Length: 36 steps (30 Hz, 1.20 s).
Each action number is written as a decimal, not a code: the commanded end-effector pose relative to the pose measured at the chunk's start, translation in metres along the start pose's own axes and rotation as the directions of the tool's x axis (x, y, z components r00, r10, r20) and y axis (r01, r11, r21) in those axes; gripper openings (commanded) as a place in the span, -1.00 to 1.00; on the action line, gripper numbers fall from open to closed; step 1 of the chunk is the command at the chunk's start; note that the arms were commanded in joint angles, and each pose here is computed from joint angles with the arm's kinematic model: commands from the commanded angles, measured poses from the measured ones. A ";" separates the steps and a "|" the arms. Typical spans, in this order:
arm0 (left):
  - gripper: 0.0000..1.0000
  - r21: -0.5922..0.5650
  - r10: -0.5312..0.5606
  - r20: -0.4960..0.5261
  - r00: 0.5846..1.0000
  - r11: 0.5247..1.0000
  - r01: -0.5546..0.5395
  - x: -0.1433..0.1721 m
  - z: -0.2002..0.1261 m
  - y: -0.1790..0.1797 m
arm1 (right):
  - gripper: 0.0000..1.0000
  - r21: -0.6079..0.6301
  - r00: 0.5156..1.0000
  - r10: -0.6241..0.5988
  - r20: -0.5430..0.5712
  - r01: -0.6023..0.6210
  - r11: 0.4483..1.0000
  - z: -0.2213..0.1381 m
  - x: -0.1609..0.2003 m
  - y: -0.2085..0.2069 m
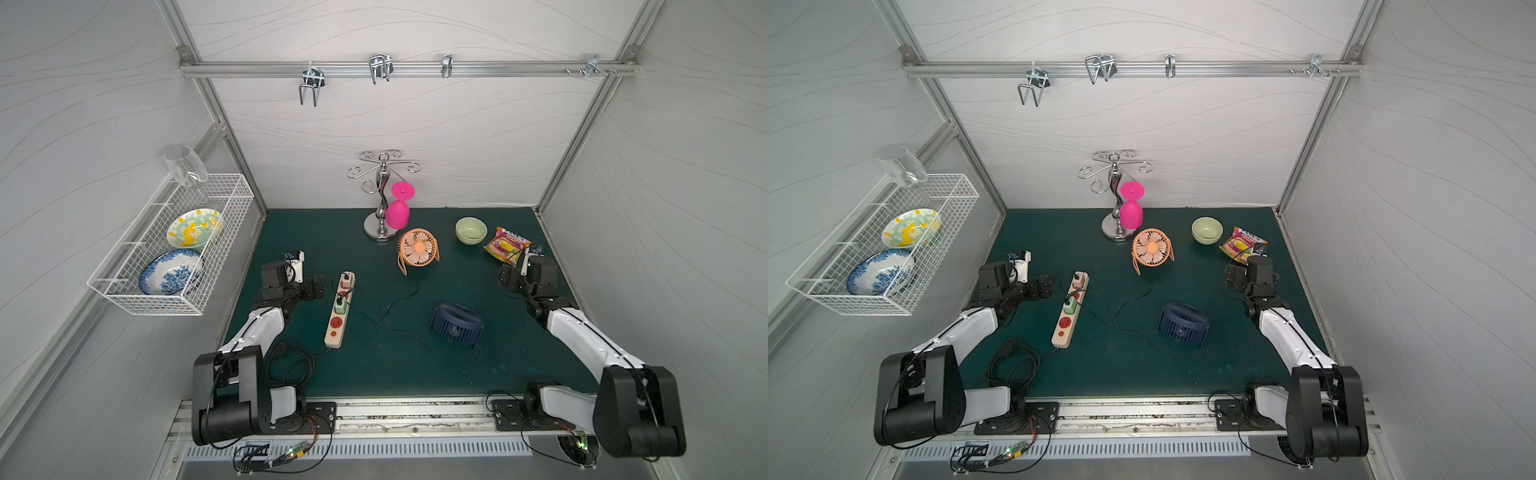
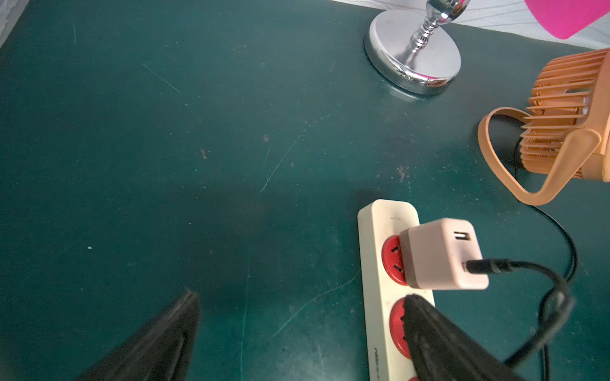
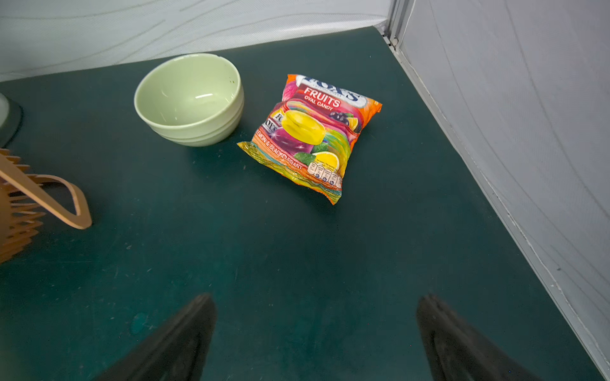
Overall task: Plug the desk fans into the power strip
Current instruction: Reset both arms
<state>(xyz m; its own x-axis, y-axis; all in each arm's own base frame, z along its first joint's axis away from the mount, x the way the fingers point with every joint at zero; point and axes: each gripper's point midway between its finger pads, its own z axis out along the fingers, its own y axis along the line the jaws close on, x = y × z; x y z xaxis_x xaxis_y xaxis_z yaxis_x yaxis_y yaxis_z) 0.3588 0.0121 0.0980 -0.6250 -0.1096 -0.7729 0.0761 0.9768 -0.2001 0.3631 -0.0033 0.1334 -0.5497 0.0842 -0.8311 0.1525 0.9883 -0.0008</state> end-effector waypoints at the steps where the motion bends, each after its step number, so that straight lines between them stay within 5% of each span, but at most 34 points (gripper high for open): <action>1: 1.00 0.006 0.027 0.164 0.986 1.000 -0.028 -0.035 0.003 0.001 | 0.98 0.023 0.997 0.004 0.083 -0.006 1.000 0.010 -0.013 -0.004; 5: 1.00 -0.051 0.025 0.209 0.978 0.999 -0.015 -0.040 0.009 0.013 | 0.98 0.030 0.996 -0.008 0.088 0.005 1.000 0.025 -0.002 -0.005; 18: 1.00 0.055 0.012 0.316 0.949 0.998 -0.031 -0.034 0.023 -0.002 | 0.99 -0.012 0.992 -0.045 0.117 0.047 0.999 0.056 0.006 0.006; 25: 1.00 -0.029 0.101 0.268 0.958 0.995 -0.097 -0.026 0.036 -0.011 | 0.98 -0.012 0.992 -0.046 0.121 0.048 0.999 0.062 0.011 0.006; 36: 1.00 -0.092 0.092 0.290 0.952 0.993 -0.068 -0.020 0.037 -0.001 | 0.98 -0.010 0.982 0.001 0.191 0.001 1.000 0.057 0.018 -0.004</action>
<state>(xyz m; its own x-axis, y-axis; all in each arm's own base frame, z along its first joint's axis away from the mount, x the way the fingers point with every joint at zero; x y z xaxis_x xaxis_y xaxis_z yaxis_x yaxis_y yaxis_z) 0.3918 0.0033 0.0762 -0.4287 -0.0822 -0.8997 0.0524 0.9919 -0.1156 0.3921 -0.0105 0.0724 -0.4549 0.0354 -0.8898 0.1325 0.9908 -0.0283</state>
